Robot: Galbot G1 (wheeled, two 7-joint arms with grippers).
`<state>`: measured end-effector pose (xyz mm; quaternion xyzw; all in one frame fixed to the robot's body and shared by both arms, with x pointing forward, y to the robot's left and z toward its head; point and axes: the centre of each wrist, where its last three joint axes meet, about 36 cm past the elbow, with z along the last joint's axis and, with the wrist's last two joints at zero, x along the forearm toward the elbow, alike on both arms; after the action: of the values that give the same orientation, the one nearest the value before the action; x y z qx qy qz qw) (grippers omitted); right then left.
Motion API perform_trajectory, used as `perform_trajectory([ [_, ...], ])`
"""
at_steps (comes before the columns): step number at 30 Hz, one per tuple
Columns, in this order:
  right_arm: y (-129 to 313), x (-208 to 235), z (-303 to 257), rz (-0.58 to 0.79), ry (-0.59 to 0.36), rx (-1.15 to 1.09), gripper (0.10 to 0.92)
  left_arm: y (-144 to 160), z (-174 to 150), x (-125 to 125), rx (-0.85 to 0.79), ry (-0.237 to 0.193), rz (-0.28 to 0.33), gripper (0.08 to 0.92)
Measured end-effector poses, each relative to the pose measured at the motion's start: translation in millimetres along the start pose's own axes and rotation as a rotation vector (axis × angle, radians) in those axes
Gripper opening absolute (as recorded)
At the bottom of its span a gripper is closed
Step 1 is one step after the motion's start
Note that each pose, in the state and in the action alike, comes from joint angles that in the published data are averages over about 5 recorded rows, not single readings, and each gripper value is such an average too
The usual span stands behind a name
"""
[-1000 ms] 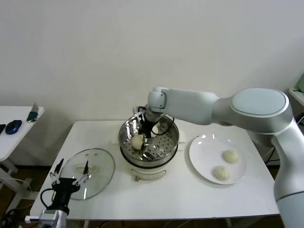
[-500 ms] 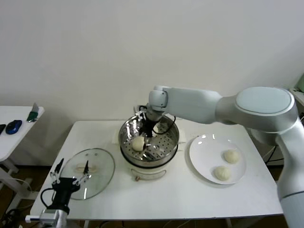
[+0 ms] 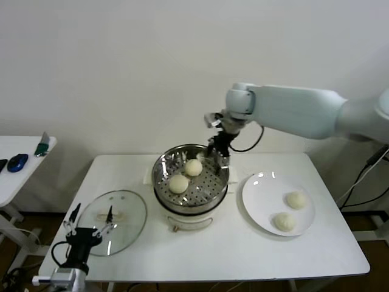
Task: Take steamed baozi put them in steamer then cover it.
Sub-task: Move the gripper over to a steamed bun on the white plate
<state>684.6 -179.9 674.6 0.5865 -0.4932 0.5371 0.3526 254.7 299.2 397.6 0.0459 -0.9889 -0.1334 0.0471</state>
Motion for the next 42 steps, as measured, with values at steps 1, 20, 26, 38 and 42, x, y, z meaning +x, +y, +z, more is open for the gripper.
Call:
perform_trajectory([
  [1, 5, 0, 9, -0.002, 0.007, -0.001, 0.823, 0, 0, 0, 0.0, 0.001, -0.001, 0.823],
  [20, 99, -86, 155, -0.096, 0.146, -0.091, 0.823, -1, -4, 9, 0.004, 0.029, -0.016, 0.823],
  [26, 113, -114, 169, -0.134, 0.166, -0.098, 0.823, -1, -2, 11, 0.002, 0.038, -0.021, 0.823],
  [38, 124, -150, 174, -0.184, 0.188, -0.09, 0.823, 2, 5, 14, -0.002, 0.062, -0.024, 0.823],
  [42, 124, -158, 174, -0.194, 0.191, -0.087, 0.823, 2, 7, 15, -0.003, 0.066, -0.021, 0.823],
])
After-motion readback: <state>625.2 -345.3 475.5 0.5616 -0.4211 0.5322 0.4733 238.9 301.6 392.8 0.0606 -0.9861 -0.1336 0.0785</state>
